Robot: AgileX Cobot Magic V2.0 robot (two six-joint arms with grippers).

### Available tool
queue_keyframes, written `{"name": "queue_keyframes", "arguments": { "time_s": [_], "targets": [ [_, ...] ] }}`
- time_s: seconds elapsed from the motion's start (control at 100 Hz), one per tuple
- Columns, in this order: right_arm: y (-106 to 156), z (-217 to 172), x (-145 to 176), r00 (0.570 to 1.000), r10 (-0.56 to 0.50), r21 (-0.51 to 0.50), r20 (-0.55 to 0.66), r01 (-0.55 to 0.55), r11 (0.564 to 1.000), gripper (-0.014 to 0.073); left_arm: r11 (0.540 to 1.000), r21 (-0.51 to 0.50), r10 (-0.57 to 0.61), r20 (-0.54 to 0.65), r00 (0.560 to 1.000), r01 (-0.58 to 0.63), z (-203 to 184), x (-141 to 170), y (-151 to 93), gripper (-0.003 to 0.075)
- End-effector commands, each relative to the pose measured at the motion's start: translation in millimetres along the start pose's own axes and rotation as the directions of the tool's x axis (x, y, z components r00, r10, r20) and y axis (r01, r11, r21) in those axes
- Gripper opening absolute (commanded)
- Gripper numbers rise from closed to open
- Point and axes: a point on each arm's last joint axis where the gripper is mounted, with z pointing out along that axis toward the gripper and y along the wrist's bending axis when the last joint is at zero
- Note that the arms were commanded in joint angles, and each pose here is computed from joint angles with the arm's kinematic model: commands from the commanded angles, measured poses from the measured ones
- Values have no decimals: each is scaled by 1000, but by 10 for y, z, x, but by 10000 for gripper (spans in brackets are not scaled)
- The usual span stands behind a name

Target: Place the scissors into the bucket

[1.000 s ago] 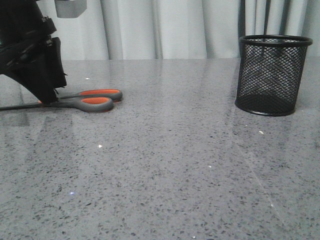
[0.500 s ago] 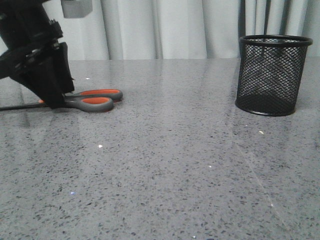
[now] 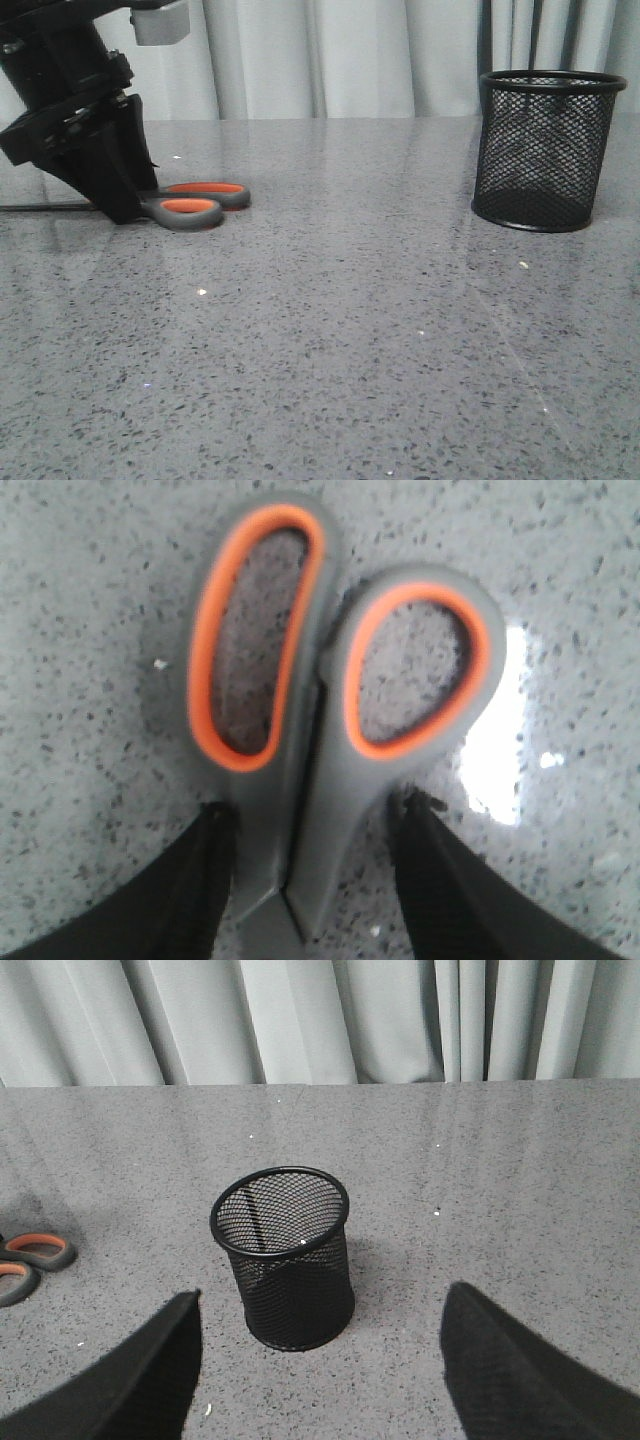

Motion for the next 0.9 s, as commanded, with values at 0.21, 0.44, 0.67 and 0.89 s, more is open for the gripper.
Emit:
{"name": "queue_keyframes", "arguments": {
  "time_s": [0.21, 0.44, 0.67, 0.89],
  "targets": [
    [-6, -14, -146, 996, -16, 14, 82, 15, 1000, 458, 996, -27, -82, 80, 993, 84, -182, -147, -27, 123],
    [-6, -14, -145, 997, -16, 14, 80, 15, 1000, 458, 990, -119, -64, 123, 990, 79, -393, -211, -41, 80],
    [24, -17, -150, 996, 43, -23, 82, -42, 999, 458, 954, -272, -39, 297, 954, 124, -910, -405, -166, 80],
    [227, -141, -395, 977, 102, -248, 188, -53, 967, 458, 912, -406, 131, 422, 897, 57, -1461, -712, -536, 81]
  ]
}}
